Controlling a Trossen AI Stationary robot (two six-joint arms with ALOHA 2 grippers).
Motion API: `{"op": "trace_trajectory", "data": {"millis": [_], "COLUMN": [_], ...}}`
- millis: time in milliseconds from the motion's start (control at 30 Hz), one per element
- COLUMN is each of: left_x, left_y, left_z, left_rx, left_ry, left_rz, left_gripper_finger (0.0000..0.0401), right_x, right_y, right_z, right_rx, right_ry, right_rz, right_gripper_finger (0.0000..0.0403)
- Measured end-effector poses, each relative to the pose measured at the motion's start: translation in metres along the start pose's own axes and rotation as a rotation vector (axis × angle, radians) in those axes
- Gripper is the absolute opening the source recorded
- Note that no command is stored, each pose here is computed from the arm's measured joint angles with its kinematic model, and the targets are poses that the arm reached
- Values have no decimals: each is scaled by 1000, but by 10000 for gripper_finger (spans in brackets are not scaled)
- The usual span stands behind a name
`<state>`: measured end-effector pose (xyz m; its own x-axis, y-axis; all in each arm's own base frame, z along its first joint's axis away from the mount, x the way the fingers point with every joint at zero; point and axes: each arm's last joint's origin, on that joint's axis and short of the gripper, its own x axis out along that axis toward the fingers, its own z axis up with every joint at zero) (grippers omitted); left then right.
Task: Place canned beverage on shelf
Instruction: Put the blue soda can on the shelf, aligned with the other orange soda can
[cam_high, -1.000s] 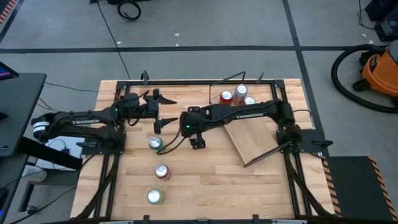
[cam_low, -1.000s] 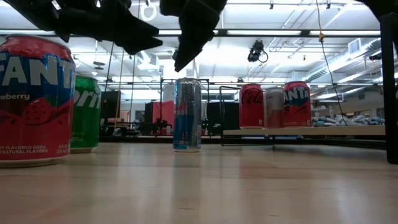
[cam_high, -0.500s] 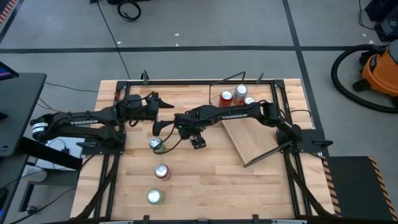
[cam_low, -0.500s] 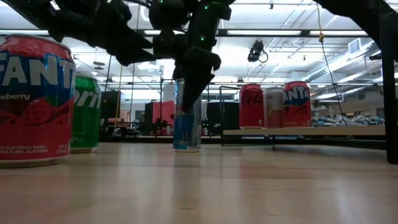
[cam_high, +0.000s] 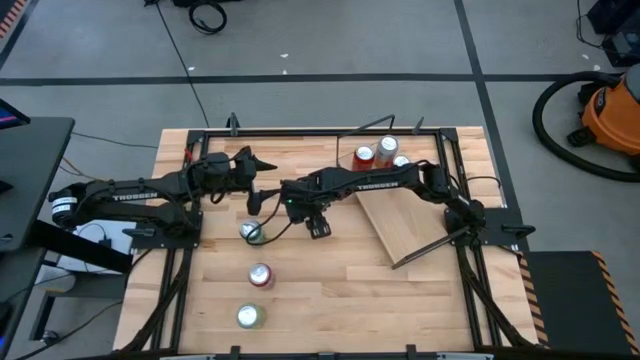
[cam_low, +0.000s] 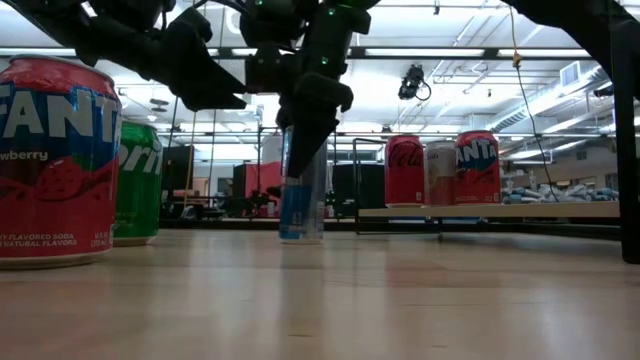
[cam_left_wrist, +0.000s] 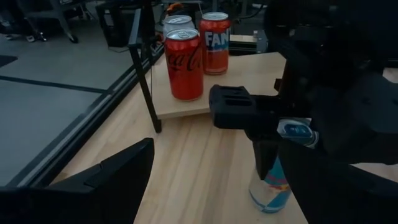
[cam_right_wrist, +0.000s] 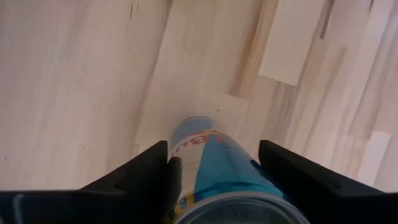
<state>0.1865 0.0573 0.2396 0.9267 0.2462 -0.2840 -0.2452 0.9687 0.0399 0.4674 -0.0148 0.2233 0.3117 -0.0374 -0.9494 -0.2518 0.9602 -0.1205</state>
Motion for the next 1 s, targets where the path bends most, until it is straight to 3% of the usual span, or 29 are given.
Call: {"op": "trace_trajectory", "data": {"millis": [400, 767, 1000], "left_x": [0, 0, 0], "left_y": [0, 0, 0], "left_z": [0, -1, -2], "left_rx": [0, -11, -37], "left_ry": [-1, 6, 22], "left_rz": [0, 0, -1], "left_gripper_finger": [355, 355, 355], "right_x": [-22, -87, -113], "right_y": [1, 0, -12], "right_z": [-12, -35, -61], "right_rx": [20, 38, 121], "right_ry": [74, 116, 134], "right_rz": [26, 34, -19], "right_gripper_finger": [249, 249, 249]}}
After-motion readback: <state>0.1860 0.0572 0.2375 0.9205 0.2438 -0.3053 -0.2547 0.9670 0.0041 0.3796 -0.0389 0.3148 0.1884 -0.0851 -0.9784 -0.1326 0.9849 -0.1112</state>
